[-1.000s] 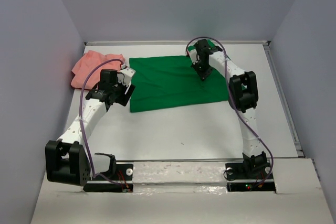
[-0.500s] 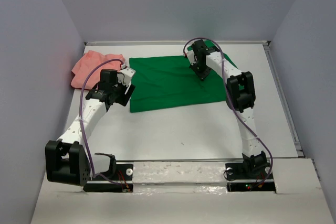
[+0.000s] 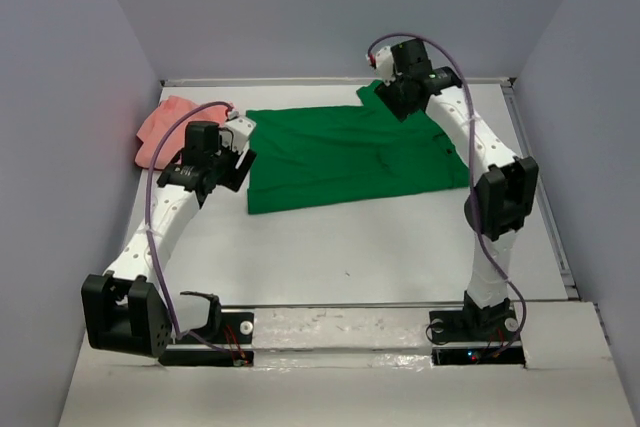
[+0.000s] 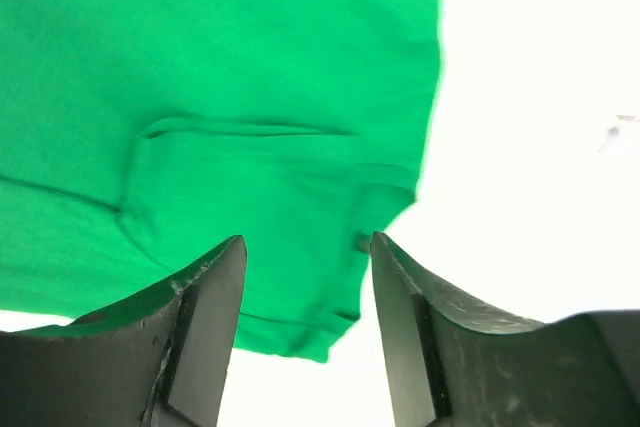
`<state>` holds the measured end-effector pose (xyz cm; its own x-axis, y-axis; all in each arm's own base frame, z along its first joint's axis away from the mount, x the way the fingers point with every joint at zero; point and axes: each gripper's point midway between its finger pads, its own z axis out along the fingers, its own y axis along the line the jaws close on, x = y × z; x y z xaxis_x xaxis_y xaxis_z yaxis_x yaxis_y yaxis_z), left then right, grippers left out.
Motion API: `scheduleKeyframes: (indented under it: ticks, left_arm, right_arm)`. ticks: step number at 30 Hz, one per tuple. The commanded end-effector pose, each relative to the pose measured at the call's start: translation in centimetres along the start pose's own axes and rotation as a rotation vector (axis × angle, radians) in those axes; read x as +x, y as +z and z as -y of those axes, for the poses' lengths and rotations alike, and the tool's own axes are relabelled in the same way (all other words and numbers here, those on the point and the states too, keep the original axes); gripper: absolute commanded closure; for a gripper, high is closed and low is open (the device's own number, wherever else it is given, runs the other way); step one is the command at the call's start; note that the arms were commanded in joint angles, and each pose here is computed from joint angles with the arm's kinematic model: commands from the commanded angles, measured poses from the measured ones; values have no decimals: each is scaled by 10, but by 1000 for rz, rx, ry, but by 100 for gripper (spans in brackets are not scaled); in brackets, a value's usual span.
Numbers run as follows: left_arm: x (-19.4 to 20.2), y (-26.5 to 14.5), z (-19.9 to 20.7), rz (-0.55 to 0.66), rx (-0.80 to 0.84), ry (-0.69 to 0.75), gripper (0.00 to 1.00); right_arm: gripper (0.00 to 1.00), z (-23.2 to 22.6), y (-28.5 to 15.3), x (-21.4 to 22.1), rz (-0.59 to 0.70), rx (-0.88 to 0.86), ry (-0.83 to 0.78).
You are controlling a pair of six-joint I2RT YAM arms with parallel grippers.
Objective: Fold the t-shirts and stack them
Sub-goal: Fold the tshirt
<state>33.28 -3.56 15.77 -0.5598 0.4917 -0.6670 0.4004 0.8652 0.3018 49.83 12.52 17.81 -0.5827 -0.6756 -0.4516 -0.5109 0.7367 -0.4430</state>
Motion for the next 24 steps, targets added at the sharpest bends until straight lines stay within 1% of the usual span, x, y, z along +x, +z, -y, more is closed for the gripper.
scheduleKeyframes:
  ticks: [1, 2, 3, 4, 5, 6, 7, 8, 9, 10, 11, 12, 13, 14, 15, 16, 17, 18, 19, 22, 24]
  left_arm:
    - [-49, -15, -19, 141, -44, 33, 13]
    - [-52, -9, -19, 140, -39, 34, 12]
    - [-65, -10, -23, 168, -41, 33, 8]
    - [-74, -7, -22, 189, -25, 30, 8]
    - [-75, 6, -20, 174, -3, 26, 7]
    - [-86, 3, -20, 204, 7, 22, 7]
    - [-95, 15, -22, 200, 19, -3, 7]
    - [-102, 23, -20, 210, 47, -16, 7]
    - [-111, 43, -19, 192, 74, -42, 8]
    - [-112, 54, -14, 170, 115, -59, 9]
    - [-117, 64, -13, 157, 139, -78, 11]
    - [-125, 86, -14, 137, 166, -97, 12]
    - [-124, 98, -8, 114, 215, -131, 15]
    - [-129, 108, -7, 109, 238, -146, 15]
    - [-136, 129, -12, 101, 258, -168, 21]
    - [-136, 139, -7, 79, 294, -203, 22]
    - [-139, 148, -9, 74, 306, -225, 23]
    - [-148, 166, -14, 76, 309, -244, 27]
    - [-144, 175, -16, 52, 316, -271, 28]
    - [-149, 200, -21, 38, 326, -342, 30]
    - [-149, 215, -27, 30, 300, -373, 31]
  right_arm:
    - [37, 66, -41, -14, 128, 189, 124]
    - [37, 69, -38, -11, 126, 183, 149]
    - [37, 78, -34, -5, 123, 186, 205]
    - [37, 77, -24, -3, 120, 160, 225]
    - [37, 79, -18, 0, 114, 147, 246]
    - [37, 82, -12, 2, 110, 139, 265]
    - [37, 92, -9, 2, 127, 135, 319]
    - [37, 88, 7, 9, 94, 106, 331]
    - [37, 95, 7, 1, 118, 99, 354]
    - [38, 93, 25, 12, 72, 84, 360]
    - [38, 92, 30, 11, 66, 78, 358]
    - [38, 93, 35, 10, 62, 81, 356]
    - [39, 99, 45, 11, 52, 95, 361]
    - [39, 104, 39, 6, 70, 102, 361]
    - [39, 100, 53, 9, 49, 97, 357]
    - [40, 106, 57, 13, 37, 112, 363]
    - [41, 106, 60, 12, 34, 110, 360]
    - [42, 110, 66, 8, 42, 121, 361]
    - [42, 116, 68, 12, 33, 133, 367]
    - [42, 126, 76, 15, 26, 163, 366]
    - [42, 133, 76, 17, 28, 172, 367]
